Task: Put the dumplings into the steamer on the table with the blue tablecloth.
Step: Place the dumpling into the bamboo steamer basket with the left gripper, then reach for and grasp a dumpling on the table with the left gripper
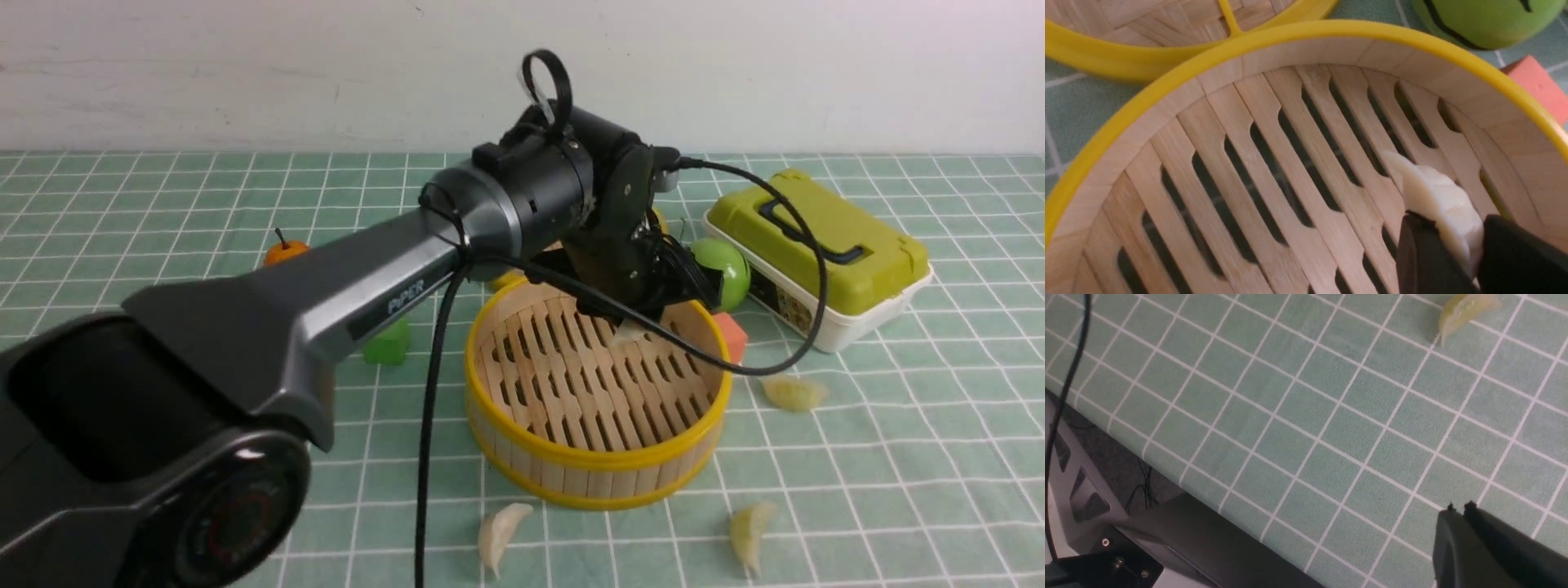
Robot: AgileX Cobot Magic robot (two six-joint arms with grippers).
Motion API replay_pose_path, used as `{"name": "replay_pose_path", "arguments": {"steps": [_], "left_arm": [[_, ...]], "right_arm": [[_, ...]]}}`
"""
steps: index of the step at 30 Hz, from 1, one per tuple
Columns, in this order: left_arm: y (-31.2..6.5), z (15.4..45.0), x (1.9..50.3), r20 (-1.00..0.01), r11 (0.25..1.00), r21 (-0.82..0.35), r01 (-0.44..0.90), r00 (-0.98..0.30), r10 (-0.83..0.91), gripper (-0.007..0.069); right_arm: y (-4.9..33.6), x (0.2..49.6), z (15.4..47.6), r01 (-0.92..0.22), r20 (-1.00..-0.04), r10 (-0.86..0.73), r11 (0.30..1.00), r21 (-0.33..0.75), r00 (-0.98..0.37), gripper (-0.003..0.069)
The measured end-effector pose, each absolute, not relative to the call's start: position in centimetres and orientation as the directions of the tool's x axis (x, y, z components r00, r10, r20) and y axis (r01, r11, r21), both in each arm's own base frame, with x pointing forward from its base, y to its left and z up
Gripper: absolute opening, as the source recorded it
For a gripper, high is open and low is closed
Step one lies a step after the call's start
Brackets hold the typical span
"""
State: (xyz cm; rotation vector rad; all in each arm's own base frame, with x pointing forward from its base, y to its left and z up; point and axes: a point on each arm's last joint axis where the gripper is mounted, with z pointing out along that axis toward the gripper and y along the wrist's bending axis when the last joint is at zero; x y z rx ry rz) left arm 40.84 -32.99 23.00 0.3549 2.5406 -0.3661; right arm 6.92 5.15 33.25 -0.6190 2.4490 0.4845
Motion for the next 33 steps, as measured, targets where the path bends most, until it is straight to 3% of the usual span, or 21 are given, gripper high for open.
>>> {"name": "replay_pose_path", "arguments": {"steps": [2, 7, 11, 12, 17, 20, 24, 30, 33], "left_arm": [[-33.2, 21.8, 41.3, -0.541, 0.933, -0.173, 0.315, -0.822, 0.178, 0.0167], [-33.4, 20.3, 41.5, -0.513, 0.939, -0.156, 0.306, -0.838, 0.188, 0.0279], [-33.0, 20.3, 41.3, -0.486, 0.945, -0.129, 0.300, -0.850, 0.203, 0.0435], [-32.5, 21.6, 41.0, -0.469, 0.947, -0.102, 0.304, -0.855, 0.224, 0.0479], [-30.8, 28.1, 39.3, -0.465, 0.926, -0.040, 0.376, -0.827, 0.315, 0.0505], [-29.5, 32.9, 37.8, -0.526, 0.908, -0.033, 0.419, -0.780, 0.341, 0.0503], [-27.8, 37.1, 35.6, -0.575, 0.898, -0.038, 0.439, -0.745, 0.339, 0.0503], [-24.7, 39.1, 31.3, -0.542, 0.893, -0.059, 0.446, -0.766, 0.347, 0.0503], [-23.1, 37.1, 28.7, -0.443, 0.891, -0.082, 0.446, -0.817, 0.369, 0.0503]], "right_arm": [[4.9, 6.1, 33.5, -0.528, -0.623, -0.312, 0.827, 0.194, -0.718, 0.0022], [4.4, 5.2, 33.8, -0.532, -0.650, -0.314, 0.830, 0.166, -0.692, 0.0023], [4.3, 5.0, 33.7, -0.521, -0.645, -0.308, 0.837, 0.166, -0.700, 0.0028], [4.3, 5.0, 33.7, -0.511, -0.641, -0.297, 0.841, 0.176, -0.708, 0.0030], [4.3, 5.0, 33.7, -0.494, -0.636, -0.277, 0.848, 0.191, -0.720, 0.0031], [4.3, 5.1, 33.8, -0.493, -0.646, -0.271, 0.849, 0.189, -0.713, 0.0033], [4.4, 5.5, 34.1, -0.490, -0.682, -0.248, 0.852, 0.184, -0.688, 0.0036], [4.4, 5.9, 34.5, -0.484, -0.727, -0.218, 0.857, 0.177, -0.652, 0.0041], [4.5, 6.0, 34.6, -0.483, -0.737, -0.211, 0.858, 0.176, -0.642, 0.0041]]}}
